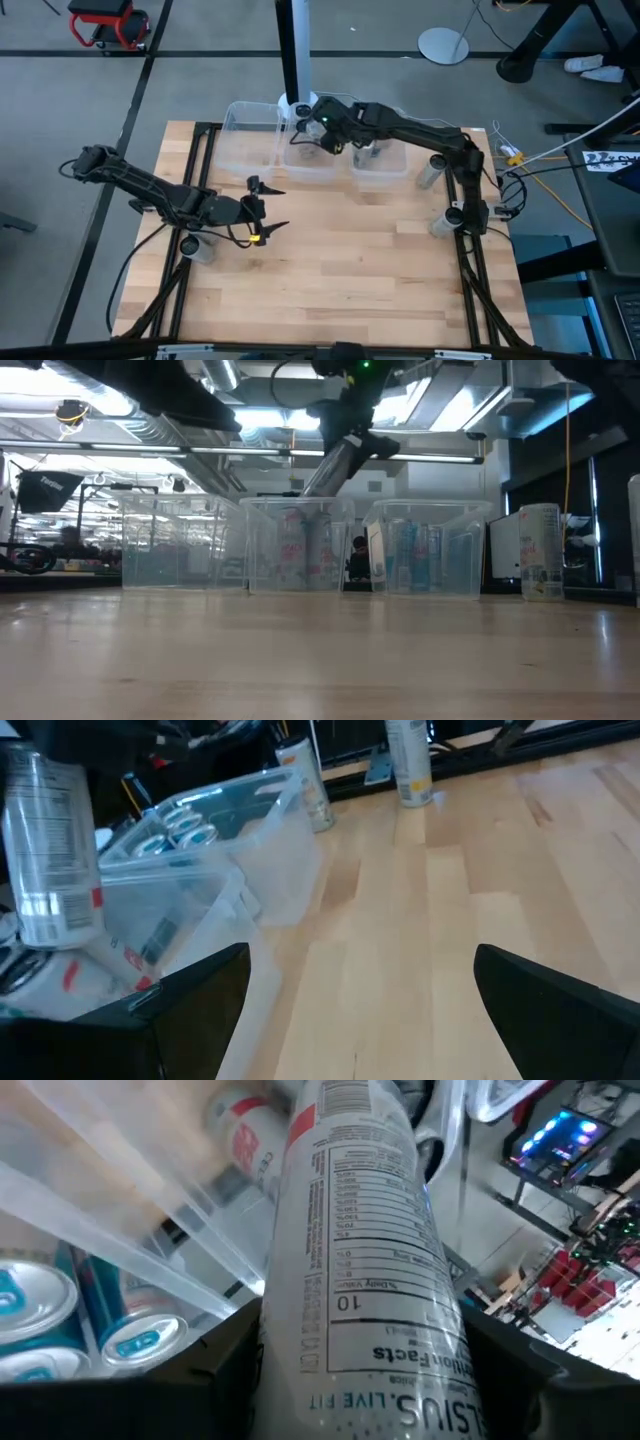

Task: Sort soda cans
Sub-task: Put the white-pink soda can into the middle transparent bin

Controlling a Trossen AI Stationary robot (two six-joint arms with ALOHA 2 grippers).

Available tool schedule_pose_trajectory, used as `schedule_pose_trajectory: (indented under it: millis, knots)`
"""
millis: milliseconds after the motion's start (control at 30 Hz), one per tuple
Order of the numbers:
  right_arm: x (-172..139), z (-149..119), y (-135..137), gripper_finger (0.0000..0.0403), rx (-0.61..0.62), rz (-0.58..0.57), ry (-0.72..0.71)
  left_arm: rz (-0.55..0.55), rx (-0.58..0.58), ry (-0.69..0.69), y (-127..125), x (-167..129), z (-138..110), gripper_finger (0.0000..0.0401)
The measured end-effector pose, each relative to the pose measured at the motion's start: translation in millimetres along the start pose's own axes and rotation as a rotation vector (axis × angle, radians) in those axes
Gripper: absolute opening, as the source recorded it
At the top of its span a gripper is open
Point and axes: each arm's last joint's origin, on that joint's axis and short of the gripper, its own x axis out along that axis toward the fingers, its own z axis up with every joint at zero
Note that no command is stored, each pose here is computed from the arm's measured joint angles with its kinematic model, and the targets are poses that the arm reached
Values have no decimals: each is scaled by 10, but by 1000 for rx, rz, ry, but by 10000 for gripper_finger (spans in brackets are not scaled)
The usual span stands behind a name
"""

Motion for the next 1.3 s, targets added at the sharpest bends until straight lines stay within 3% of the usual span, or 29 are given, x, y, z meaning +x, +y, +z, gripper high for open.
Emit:
schedule_pose_trajectory:
  millis: [233, 700, 833, 1300]
  knots:
    - [31, 97, 16, 246, -74, 23, 42, -3, -20, 16, -6, -2, -18, 373]
    - [-44, 82, 76, 246, -45, 65, 41, -4, -16, 25, -6, -2, -28, 373]
    - [7, 124, 147, 246, -74, 132, -46, -4, -12, 25, -6, -2, -28, 373]
    - [287, 313, 56, 246, -150, 54, -77, -4, -25, 23, -6, -2, -26, 373]
